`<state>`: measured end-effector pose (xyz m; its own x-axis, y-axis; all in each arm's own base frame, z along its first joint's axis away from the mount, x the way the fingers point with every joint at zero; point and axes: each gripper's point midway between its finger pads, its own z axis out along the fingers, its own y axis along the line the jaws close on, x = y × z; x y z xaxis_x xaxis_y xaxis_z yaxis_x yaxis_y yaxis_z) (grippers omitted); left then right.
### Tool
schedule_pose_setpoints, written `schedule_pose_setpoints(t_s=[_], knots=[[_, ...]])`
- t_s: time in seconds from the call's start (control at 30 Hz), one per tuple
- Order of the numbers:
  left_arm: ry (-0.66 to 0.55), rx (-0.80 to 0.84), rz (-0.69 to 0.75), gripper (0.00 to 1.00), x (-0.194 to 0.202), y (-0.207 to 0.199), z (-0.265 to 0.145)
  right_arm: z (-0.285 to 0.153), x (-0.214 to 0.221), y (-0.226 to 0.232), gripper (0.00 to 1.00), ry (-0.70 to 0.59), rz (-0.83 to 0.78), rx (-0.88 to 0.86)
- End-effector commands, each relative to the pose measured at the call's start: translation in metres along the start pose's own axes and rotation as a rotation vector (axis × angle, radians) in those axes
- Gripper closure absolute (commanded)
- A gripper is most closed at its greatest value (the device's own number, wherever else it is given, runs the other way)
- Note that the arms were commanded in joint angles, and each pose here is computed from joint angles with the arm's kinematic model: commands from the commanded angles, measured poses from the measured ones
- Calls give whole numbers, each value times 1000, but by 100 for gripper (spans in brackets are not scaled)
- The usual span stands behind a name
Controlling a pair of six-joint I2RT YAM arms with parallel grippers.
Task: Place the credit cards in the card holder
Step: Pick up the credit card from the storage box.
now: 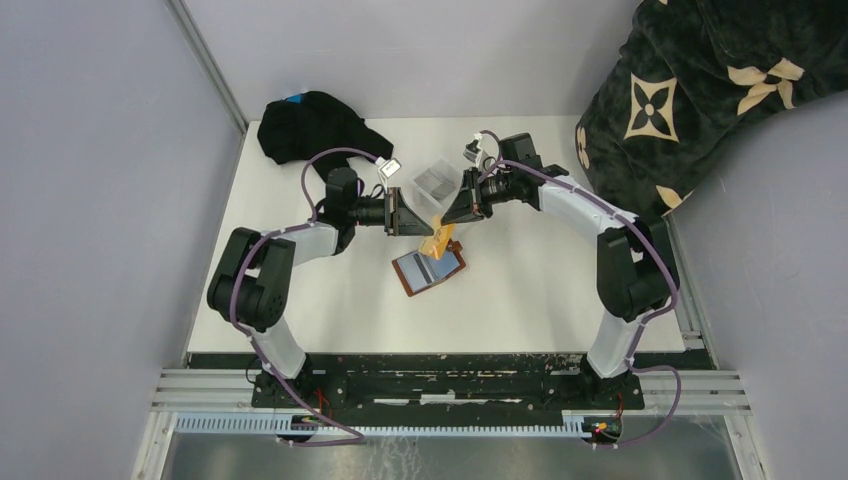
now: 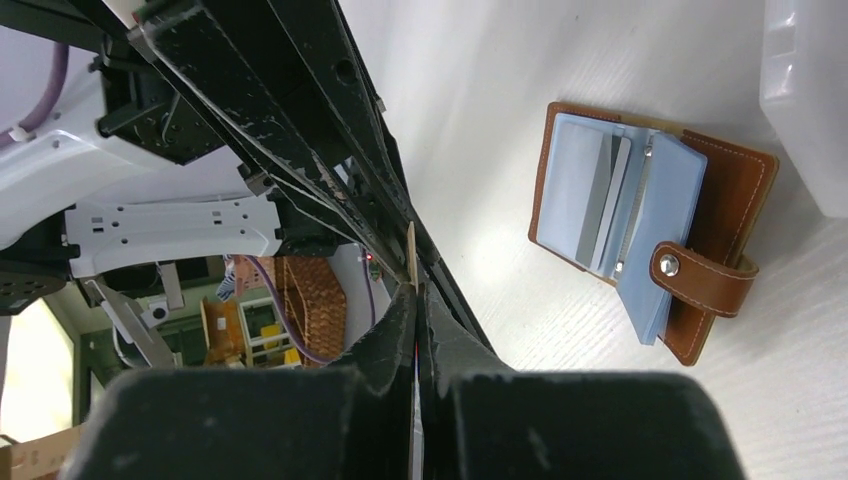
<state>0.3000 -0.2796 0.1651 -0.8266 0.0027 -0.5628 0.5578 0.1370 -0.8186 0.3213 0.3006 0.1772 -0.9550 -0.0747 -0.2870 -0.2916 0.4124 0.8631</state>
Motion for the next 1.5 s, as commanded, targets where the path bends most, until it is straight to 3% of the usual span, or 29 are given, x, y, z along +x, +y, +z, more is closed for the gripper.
schedule_pose_setpoints(t_s=[0.0, 0.1, 0.37, 0.43, 0.57, 0.73, 0.93, 1.17, 1.47], knots=[[33, 55, -21, 84, 7, -10, 1, -1, -30, 17, 99, -61, -82, -65], [27, 60, -30, 97, 6, -9, 2, 1, -33, 17, 99, -64, -74, -78], [-33, 62, -91, 97, 4, -3, 3, 3, -41, 11, 99, -76, -72, -64], [-65, 32, -108, 97, 3, 2, 3, 2, -43, 7, 92, -82, -71, -43], [-127, -55, -136, 97, 3, 16, 1, 0, -48, -3, 70, -92, -73, 10], [-208, -233, -144, 97, 0, 36, -8, -12, -64, -25, 56, -159, -132, 196], [-333, -378, -174, 97, 0, 46, -26, -41, -93, -64, 54, -269, -223, 530], [-427, -479, -225, 97, 11, 48, -40, -63, -120, -107, 53, -268, -369, 872], [-455, -565, -275, 97, 36, 54, -36, -59, -148, -138, 52, -272, -438, 1001]])
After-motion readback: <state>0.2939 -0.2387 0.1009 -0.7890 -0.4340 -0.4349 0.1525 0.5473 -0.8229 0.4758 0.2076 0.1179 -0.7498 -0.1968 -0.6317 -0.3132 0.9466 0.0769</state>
